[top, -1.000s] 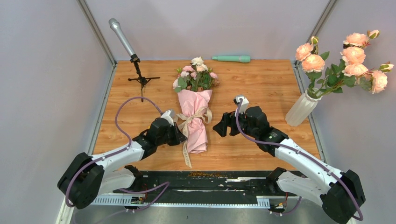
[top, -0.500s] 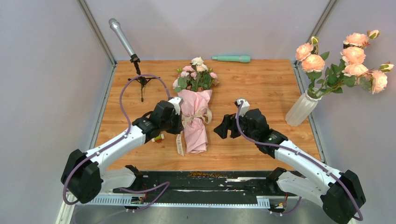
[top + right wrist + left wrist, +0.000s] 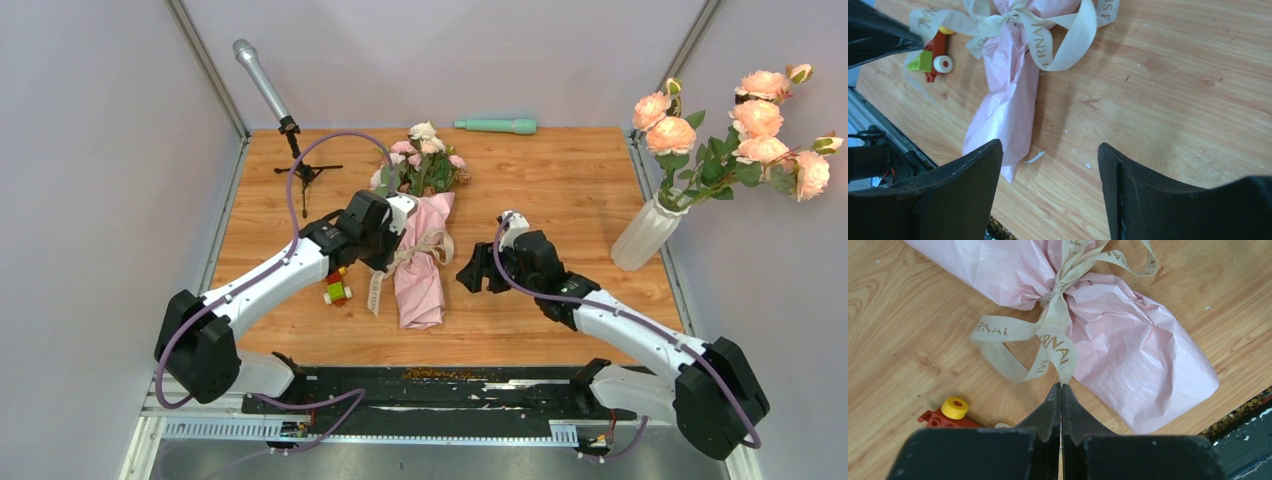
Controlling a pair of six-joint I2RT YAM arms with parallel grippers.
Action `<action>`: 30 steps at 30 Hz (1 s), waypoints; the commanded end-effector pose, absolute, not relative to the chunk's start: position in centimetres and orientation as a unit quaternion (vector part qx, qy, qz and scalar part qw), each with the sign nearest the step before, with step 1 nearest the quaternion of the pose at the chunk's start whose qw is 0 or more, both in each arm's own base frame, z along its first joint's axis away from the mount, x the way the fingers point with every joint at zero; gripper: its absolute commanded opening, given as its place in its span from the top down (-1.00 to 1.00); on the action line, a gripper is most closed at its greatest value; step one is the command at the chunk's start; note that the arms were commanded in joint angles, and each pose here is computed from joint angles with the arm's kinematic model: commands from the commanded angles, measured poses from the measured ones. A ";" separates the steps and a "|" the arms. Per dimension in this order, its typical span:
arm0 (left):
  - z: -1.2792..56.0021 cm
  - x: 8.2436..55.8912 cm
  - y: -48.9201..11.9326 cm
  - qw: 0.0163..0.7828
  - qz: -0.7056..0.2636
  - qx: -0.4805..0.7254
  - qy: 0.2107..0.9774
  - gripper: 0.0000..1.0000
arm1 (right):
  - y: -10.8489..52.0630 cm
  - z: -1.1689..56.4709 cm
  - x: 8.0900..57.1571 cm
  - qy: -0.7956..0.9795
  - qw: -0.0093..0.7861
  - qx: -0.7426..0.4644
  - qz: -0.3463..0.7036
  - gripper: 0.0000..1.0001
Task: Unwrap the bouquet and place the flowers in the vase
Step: Untie the ribbon from the wrapping paper.
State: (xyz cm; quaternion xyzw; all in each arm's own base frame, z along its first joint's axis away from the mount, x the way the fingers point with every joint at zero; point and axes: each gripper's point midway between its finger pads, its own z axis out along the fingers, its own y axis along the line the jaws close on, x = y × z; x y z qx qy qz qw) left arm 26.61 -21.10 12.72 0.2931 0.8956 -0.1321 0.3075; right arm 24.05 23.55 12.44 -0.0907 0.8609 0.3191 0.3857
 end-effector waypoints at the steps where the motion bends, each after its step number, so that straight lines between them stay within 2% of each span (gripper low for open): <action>1: 13.2 26.6 -21.0 0.305 -0.126 0.317 0.889 1.00 | 24.3 14.8 27.4 0.839 0.432 -0.087 0.320 -0.38; 7: 13.8 27.1 -19.6 0.334 -0.096 0.297 0.889 1.00 | 25.8 13.4 29.4 0.835 0.421 -0.090 0.342 -0.36; 12: 13.9 27.2 -19.5 0.337 -0.092 0.292 0.890 1.00 | 27.4 11.6 31.0 0.843 0.398 -0.080 0.352 -0.17; 17: 13.7 27.1 -19.3 0.332 -0.089 0.290 0.893 1.00 | 29.3 11.1 31.6 0.836 0.381 -0.071 0.389 -0.12; 23: 13.6 27.1 -19.4 0.331 -0.089 0.290 0.893 1.00 | 29.6 9.3 32.3 0.846 0.368 -0.057 0.382 -0.05; 30: 13.4 27.1 -19.3 0.327 -0.086 0.291 0.895 1.00 | 29.9 9.8 32.5 0.838 0.376 -0.063 0.390 0.40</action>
